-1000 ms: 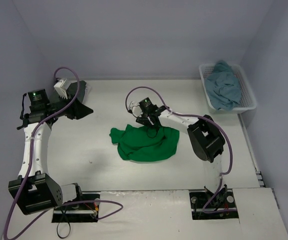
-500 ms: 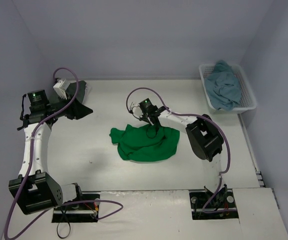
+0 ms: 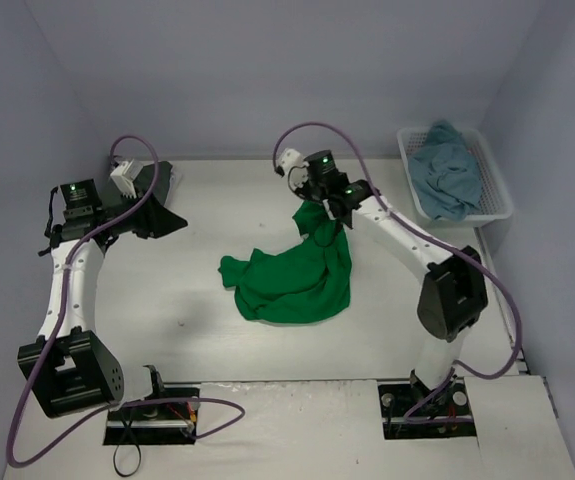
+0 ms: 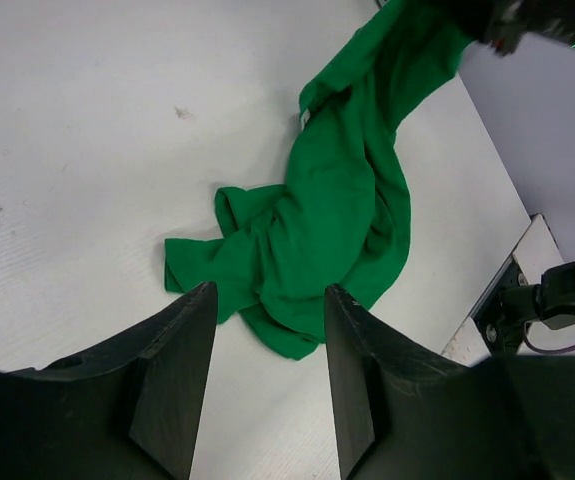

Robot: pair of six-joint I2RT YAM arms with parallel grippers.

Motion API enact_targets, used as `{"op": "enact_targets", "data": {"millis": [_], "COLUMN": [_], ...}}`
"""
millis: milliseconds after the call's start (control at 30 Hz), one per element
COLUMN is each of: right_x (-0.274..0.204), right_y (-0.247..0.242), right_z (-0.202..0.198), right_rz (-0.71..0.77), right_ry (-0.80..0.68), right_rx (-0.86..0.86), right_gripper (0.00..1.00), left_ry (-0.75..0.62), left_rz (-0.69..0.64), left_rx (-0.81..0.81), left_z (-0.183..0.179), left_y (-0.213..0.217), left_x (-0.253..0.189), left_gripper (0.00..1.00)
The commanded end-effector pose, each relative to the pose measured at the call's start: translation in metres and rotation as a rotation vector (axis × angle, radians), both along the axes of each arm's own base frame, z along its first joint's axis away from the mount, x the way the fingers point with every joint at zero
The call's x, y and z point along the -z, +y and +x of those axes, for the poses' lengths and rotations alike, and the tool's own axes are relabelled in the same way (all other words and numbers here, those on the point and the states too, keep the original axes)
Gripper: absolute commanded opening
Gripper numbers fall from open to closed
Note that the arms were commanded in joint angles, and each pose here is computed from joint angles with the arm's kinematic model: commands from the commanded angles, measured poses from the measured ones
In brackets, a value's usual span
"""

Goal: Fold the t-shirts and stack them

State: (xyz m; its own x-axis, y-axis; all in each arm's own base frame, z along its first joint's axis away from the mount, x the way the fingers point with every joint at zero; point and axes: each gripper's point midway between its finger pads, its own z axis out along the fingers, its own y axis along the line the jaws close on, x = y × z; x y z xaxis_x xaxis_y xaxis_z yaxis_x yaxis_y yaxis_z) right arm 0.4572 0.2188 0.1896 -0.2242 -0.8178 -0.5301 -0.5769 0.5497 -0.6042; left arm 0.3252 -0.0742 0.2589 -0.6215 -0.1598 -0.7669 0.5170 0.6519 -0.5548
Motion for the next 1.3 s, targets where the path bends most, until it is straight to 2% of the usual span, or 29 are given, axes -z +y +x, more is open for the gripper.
{"op": "enact_targets", "data": {"millis": [0, 33, 167, 300, 433, 567, 600, 700, 733, 800, 900, 1033, 1267], "right_x": [-0.045, -0.034, -0.041, -0.039, -0.018, 0.027, 0.037, 0.064, 0.072, 0.074, 0.071, 0.061, 0.068], "right_y": [-0.042, -0.051, -0.095, -0.122, -0.144, -0.156, -0.158, -0.164, -0.167, -0.170, -0.174, -0.164, -0.106], "right_z": [-0.003, -0.008, -0.020, -0.037, -0.055, -0.082, -0.086, -0.100, -0.103, -0.103, -0.095, -0.078, -0.082], "right_rz": [0.039, 0.026, 0.041, 0.038, -0.027, -0.101, -0.119, -0.175, -0.204, -0.229, -0.264, -0.236, -0.117], "right_ry": [-0.064, -0.040, -0.049, -0.043, -0.010, 0.134, 0.170, 0.277, 0.304, 0.314, 0.308, 0.287, 0.332], "right_rx": [0.069, 0.079, 0.144, 0.183, 0.217, 0.215, 0.215, 0.219, 0.225, 0.244, 0.275, 0.259, 0.073], "right_gripper": [0.00, 0.00, 0.00, 0.00, 0.00, 0.00, 0.03, 0.23, 0.36, 0.47, 0.52, 0.52, 0.51], "left_ry": [-0.073, -0.073, -0.056, -0.049, -0.023, 0.007, 0.008, 0.010, 0.005, 0.002, -0.007, -0.010, -0.011], "left_rz": [0.009, 0.013, 0.052, 0.158, 0.180, 0.183, 0.181, 0.173, 0.173, 0.173, 0.173, 0.179, 0.191], "left_rx": [0.060, 0.069, 0.134, 0.241, 0.298, 0.345, 0.347, 0.363, 0.361, 0.361, 0.360, 0.354, 0.353], "left_z": [0.003, 0.003, 0.001, -0.004, -0.003, -0.003, -0.002, -0.004, -0.004, -0.006, -0.010, -0.012, -0.013], "left_y": [-0.010, -0.013, -0.035, -0.071, -0.088, -0.102, -0.104, -0.110, -0.110, -0.110, -0.110, -0.108, -0.106], "left_x": [-0.018, -0.016, -0.006, 0.014, 0.023, 0.030, 0.029, 0.028, 0.026, 0.024, 0.022, 0.022, 0.025], "left_gripper": [0.41, 0.42, 0.41, 0.41, 0.41, 0.41, 0.41, 0.41, 0.41, 0.41, 0.42, 0.42, 0.41]}}
